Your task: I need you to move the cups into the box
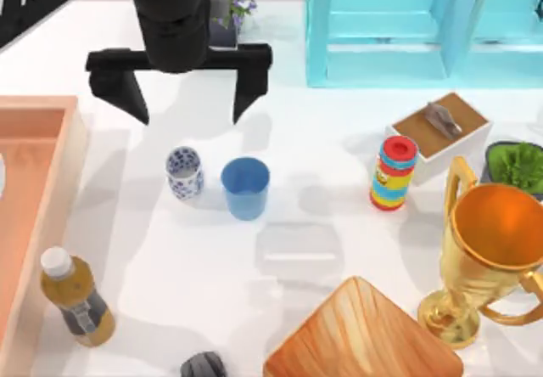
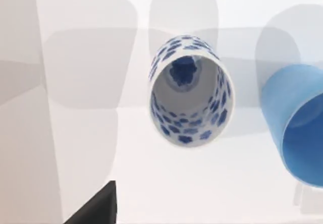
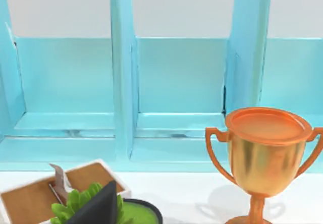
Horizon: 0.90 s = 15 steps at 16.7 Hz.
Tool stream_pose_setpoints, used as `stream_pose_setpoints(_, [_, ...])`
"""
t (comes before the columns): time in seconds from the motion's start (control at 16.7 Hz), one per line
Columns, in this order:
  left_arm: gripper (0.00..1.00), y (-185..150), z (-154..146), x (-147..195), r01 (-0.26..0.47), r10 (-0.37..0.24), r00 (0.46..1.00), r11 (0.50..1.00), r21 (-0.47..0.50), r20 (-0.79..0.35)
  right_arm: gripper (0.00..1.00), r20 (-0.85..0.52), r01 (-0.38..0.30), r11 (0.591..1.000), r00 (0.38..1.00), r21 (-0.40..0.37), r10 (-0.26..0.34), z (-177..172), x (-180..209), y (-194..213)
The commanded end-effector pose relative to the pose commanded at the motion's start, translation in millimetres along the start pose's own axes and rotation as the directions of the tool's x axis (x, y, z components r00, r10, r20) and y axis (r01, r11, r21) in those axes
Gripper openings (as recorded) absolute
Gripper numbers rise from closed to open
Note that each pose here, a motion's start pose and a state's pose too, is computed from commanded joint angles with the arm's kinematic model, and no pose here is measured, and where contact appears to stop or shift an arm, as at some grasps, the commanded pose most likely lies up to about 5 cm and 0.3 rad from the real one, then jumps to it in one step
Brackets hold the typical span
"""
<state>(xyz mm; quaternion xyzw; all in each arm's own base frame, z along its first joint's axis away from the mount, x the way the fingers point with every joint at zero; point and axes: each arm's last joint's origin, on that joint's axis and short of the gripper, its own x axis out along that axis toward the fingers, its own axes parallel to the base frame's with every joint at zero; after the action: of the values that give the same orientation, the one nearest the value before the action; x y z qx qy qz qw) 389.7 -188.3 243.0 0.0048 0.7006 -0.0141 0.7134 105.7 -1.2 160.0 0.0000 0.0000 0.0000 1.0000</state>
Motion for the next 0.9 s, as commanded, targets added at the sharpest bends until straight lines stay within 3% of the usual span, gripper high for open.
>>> stream_pose_setpoints(0.54, [1.00,-0.9,5.5,9.9,-0.013,0.013,1.000,1.000,-0.008,-0.020,1.00,0.000,0.000,1.000,1.000,0.000,0.000,0.0,0.0,0.0])
stream_pose_setpoints(0.9, [1.00,-2.5,6.9,77.0,-0.010,0.010,1.000,1.000,-0.007,-0.012,1.00,0.000,0.000,1.000,1.000,0.000,0.000,0.0,0.0,0.0])
